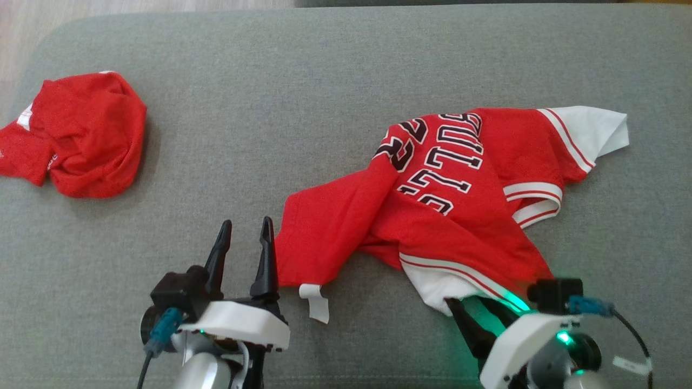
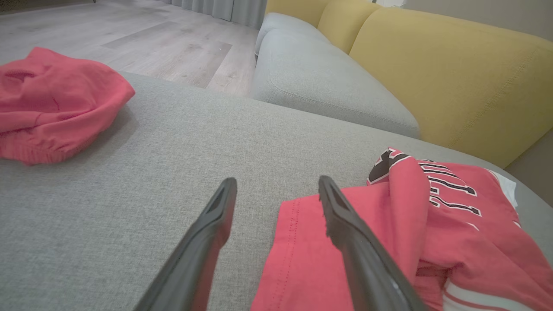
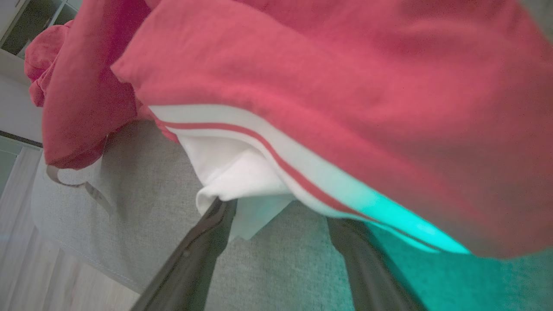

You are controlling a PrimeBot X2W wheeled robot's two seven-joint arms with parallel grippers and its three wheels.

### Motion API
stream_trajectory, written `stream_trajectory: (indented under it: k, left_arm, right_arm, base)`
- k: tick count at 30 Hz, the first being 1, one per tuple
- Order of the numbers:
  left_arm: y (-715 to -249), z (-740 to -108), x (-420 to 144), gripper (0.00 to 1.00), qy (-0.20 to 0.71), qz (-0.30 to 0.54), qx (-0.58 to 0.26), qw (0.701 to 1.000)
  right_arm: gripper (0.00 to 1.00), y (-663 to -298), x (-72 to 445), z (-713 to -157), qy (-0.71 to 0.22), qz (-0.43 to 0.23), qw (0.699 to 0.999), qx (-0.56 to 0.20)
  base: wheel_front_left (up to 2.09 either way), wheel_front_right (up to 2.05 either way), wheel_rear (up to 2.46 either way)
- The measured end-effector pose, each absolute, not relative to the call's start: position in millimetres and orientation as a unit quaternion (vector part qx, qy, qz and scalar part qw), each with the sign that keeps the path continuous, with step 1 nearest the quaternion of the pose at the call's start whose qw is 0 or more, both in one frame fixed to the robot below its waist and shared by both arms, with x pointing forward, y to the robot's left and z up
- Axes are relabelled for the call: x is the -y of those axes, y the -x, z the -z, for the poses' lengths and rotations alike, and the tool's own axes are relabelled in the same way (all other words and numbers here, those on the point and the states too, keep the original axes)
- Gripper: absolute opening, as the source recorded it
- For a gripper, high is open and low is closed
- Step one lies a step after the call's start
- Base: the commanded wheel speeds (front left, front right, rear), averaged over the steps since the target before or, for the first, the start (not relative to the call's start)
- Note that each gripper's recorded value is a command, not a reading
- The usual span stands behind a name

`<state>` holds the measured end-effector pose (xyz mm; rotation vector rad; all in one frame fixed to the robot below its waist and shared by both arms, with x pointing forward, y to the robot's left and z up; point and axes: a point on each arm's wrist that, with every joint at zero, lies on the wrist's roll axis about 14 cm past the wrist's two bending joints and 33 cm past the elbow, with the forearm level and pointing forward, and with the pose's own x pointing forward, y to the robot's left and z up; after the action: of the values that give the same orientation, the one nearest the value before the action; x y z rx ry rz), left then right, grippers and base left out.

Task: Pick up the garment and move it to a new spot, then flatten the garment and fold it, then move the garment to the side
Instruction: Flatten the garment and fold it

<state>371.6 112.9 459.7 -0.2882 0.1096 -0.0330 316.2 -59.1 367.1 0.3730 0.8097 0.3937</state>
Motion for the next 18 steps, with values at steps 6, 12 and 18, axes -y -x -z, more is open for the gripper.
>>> stream_trajectory:
  k: [6,12,18]
  left_arm:
    - [-375,-461,-113,1.00,0.143,0.017,-0.052,0.988]
    - [-377,-463,-113,1.00,0.144,0.018,-0.049,0.988]
    - [-378,-464,-111,1.00,0.144,0.019,-0.048,0.988]
  right_arm:
    - [0.00,-331,50,-369,-0.165,-0.206,0.885,-0.385]
    - [0.00,-343,54,-378,-0.138,-0.207,0.894,-0.373]
    - [0.00,-349,102,-403,-0.065,-0.191,0.907,-0.369]
  base:
    - [0.00,0.00,0.00]
    - [0.00,0.00,0.00]
    - [0.00,0.00,0.00]
